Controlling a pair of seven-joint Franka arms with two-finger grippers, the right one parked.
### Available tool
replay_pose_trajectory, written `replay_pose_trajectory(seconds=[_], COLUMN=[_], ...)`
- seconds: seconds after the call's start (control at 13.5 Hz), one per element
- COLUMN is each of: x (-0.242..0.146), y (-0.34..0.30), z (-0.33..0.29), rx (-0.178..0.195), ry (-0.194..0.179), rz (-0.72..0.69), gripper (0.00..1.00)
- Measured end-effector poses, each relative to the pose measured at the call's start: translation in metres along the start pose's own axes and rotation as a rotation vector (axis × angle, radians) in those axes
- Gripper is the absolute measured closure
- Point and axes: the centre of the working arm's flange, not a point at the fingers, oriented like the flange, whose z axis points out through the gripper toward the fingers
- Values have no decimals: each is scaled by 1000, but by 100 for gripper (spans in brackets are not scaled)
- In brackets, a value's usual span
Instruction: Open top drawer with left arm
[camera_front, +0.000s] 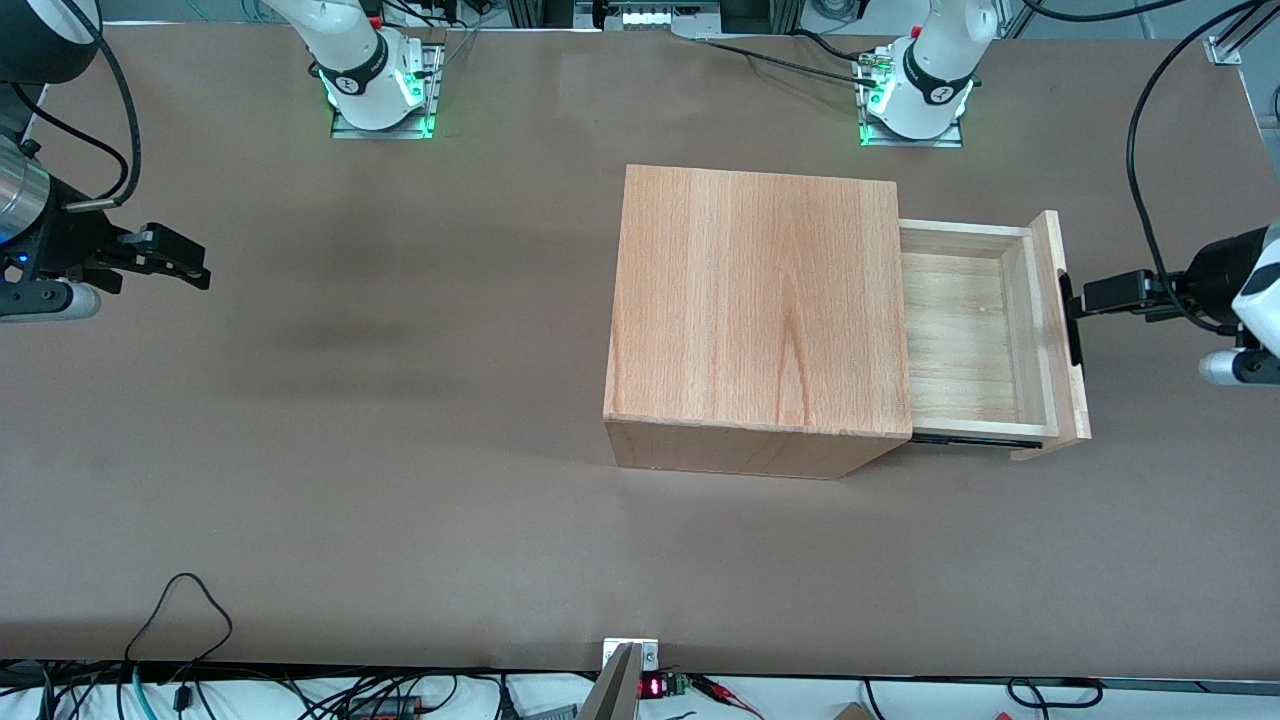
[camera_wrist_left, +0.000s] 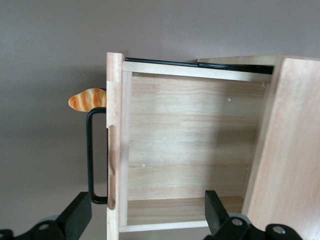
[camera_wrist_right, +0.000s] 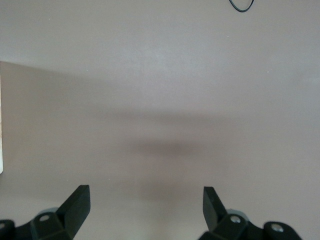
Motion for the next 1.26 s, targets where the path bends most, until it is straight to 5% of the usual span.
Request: replay_pose_trajectory(seconds=[0.37, 0.67, 1.26], x=[-31, -49, -72], y=[29, 33, 22], z=[-21, -37, -5], rx=[60, 126, 137], ry=[28, 86, 105], rz=[-57, -71, -83], gripper=[0, 0, 0])
